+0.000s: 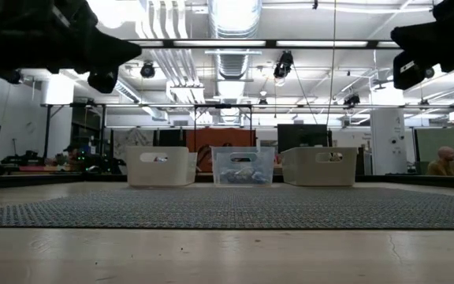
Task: Pick and place Granola Bars by type
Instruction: Return to Home Position
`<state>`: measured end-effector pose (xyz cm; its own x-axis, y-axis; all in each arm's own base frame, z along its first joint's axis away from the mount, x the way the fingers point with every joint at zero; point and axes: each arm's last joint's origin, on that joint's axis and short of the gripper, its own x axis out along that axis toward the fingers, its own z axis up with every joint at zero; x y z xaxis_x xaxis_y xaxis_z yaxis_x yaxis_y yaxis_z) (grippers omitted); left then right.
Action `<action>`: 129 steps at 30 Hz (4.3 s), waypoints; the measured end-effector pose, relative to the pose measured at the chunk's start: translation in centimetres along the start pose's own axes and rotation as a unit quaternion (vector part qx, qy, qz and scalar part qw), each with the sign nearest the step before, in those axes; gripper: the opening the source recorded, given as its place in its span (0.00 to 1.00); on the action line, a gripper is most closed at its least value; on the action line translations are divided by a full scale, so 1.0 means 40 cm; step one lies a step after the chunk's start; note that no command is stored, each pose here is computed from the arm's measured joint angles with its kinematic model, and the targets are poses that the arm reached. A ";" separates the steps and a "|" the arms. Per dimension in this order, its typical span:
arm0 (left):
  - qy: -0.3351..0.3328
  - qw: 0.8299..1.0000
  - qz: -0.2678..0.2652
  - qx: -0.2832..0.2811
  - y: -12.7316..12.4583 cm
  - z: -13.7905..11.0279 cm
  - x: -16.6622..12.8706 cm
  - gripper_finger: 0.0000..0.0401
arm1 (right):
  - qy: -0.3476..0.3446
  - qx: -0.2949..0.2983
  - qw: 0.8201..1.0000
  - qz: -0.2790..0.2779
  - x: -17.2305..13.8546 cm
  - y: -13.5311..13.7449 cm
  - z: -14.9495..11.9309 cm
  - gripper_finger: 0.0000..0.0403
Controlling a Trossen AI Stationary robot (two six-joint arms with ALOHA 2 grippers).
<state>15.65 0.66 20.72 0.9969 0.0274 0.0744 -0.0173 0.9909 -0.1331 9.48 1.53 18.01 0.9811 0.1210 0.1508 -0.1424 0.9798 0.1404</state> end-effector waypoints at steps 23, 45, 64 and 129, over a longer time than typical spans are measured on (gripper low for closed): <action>0.022 0.999 -0.034 -0.029 0.005 -0.086 -0.064 0.00 | 0.013 -0.003 0.999 0.029 0.001 0.004 -0.005 0.02; 0.081 0.996 -0.007 -0.029 0.009 -0.099 -0.099 0.00 | 0.015 -0.004 1.000 0.027 0.001 0.004 -0.005 0.02; 0.068 0.996 0.045 -0.025 0.016 -0.095 -0.136 0.00 | 0.015 -0.008 1.000 0.025 0.001 0.003 -0.005 0.02; 0.073 0.996 0.045 -0.015 0.017 -0.107 -0.140 0.00 | 0.062 -0.017 0.998 0.019 0.000 0.000 -0.027 0.02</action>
<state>10.39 0.62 16.00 0.9920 0.0939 -0.0839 -0.1066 0.9809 -0.1627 9.61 1.71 16.94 0.9841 0.1745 0.0338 -0.1771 0.9788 0.1025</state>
